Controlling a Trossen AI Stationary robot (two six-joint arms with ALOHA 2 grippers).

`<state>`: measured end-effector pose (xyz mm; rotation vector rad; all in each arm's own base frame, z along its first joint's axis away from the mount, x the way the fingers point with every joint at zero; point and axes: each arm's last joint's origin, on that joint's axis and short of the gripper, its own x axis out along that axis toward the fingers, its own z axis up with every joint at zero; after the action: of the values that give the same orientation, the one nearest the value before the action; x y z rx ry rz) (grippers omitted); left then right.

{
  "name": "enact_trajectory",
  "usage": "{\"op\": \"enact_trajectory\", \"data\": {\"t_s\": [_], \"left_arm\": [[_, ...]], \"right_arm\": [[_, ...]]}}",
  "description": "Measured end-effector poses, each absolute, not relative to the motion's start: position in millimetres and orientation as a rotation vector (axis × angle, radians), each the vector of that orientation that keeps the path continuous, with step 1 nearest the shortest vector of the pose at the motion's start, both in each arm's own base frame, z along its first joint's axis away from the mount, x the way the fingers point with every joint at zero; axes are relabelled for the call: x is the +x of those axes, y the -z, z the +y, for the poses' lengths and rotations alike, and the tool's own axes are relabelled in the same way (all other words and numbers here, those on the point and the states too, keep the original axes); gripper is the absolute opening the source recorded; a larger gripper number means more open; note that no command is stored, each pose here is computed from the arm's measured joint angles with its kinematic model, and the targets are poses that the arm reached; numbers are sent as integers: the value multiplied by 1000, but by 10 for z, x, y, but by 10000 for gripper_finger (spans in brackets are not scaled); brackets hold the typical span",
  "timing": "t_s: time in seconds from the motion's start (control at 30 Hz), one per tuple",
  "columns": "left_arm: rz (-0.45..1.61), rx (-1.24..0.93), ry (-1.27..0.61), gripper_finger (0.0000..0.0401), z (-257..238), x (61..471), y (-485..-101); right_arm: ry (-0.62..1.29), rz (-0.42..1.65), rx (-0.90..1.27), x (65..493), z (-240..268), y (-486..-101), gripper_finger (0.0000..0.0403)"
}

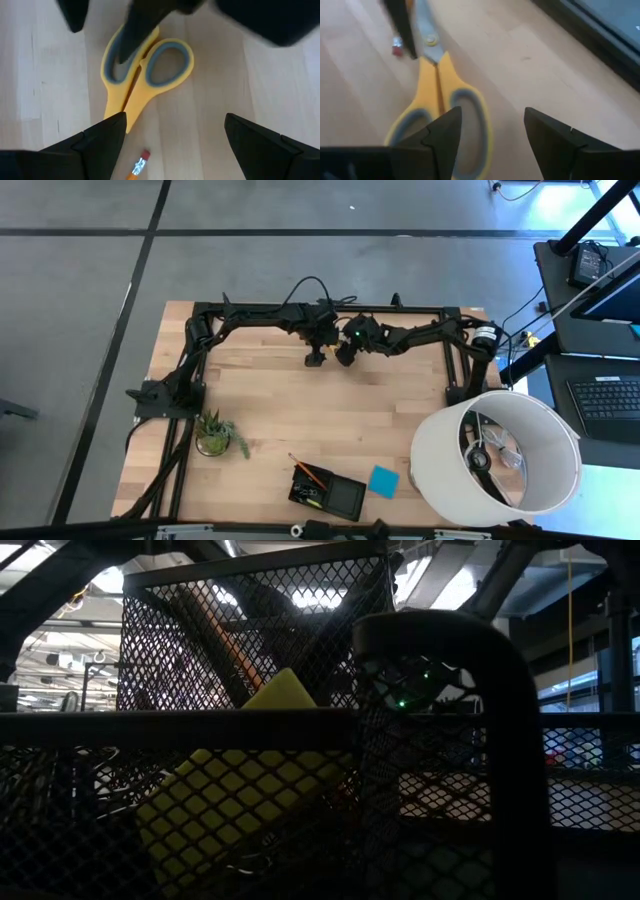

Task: Pick and place office supplies into organizer
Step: Put the yellow scissors into the black desk organizer

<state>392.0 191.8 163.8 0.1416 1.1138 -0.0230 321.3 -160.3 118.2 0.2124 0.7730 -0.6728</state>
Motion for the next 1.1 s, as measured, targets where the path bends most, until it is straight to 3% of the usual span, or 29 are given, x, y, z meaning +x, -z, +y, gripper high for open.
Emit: {"op": "enact_trajectory", "data": {"t_s": [0.63,1.1], "left_arm": [[1085,156,9,331,1935,3944,-1653],[1086,149,5,331,1935,3943,-1653]], "right_arm": [[651,868,268,3103,-1662,-1119,214],[598,911,261,3119,-1690,-952,101]]}}
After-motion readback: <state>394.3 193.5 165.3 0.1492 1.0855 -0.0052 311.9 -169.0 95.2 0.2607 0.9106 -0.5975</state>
